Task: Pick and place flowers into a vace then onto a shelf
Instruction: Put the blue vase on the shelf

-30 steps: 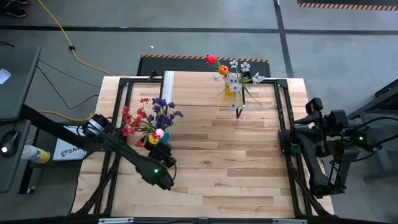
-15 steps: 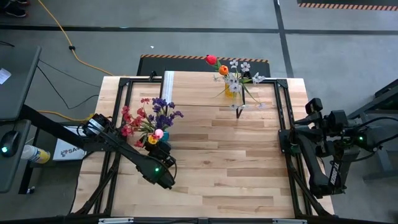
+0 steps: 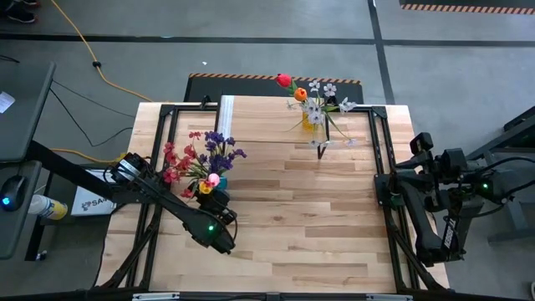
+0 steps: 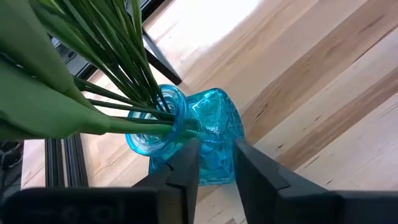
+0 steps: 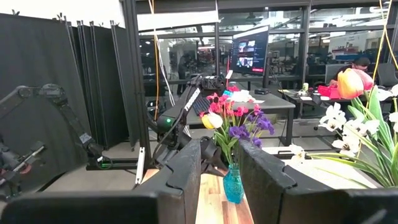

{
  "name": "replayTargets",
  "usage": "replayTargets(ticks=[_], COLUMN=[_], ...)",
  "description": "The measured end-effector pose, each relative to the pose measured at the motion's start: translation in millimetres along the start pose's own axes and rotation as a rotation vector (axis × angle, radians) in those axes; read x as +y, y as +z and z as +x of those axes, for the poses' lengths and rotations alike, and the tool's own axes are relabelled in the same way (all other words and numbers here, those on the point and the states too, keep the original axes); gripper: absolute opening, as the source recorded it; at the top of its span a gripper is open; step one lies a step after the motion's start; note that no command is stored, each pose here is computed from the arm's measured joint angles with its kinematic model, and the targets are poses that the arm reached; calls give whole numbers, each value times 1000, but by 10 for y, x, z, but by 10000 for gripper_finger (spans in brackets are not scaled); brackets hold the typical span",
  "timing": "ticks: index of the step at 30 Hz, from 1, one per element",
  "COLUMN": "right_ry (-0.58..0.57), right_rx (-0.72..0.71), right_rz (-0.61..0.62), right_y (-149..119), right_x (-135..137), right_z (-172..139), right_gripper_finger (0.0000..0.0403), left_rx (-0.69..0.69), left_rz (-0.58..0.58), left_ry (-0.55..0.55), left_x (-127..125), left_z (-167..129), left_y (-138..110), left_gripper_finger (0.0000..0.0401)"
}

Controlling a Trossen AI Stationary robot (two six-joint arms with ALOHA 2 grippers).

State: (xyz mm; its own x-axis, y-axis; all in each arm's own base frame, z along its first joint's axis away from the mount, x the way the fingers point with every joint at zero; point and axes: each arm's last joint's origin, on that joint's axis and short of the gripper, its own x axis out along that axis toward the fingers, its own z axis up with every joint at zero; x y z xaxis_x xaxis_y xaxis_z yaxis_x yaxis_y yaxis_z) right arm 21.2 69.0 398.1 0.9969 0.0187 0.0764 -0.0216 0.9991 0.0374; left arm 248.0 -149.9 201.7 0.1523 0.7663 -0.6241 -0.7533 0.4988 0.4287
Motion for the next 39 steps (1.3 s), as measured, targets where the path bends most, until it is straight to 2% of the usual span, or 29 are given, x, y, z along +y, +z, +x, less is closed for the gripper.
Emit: replayTargets(ticks=[9,16,19,24,29,35,39], right_ry=[1,0,-1,-1,-2,-2,-2], right_rx=[0,0,-1,-1,-2,-2,-2], right_rz=[7,2,0,0,0,0,-2], right_y=[0,0,0,0,1,1,1], right_x=[0,0,0,0,-1,-1,-1], right_z=[0,0,0,0,0,0,0], right_gripper_finger=[99,99,99,99,99,99,99], left_rx=[0,1,1,26,51,59,69], left_rz=[4,-36,-36,-53,-90,-106,-108], left_ry=[5,8,8,14,30,30,30], left_x=[6,12,12,16,33,33,34], left_z=[0,-1,-1,1,-2,-3,-5], left_y=[0,1,1,-5,-13,-14,-16], left_gripper_finger=[84,21,21,51,19,33,20])
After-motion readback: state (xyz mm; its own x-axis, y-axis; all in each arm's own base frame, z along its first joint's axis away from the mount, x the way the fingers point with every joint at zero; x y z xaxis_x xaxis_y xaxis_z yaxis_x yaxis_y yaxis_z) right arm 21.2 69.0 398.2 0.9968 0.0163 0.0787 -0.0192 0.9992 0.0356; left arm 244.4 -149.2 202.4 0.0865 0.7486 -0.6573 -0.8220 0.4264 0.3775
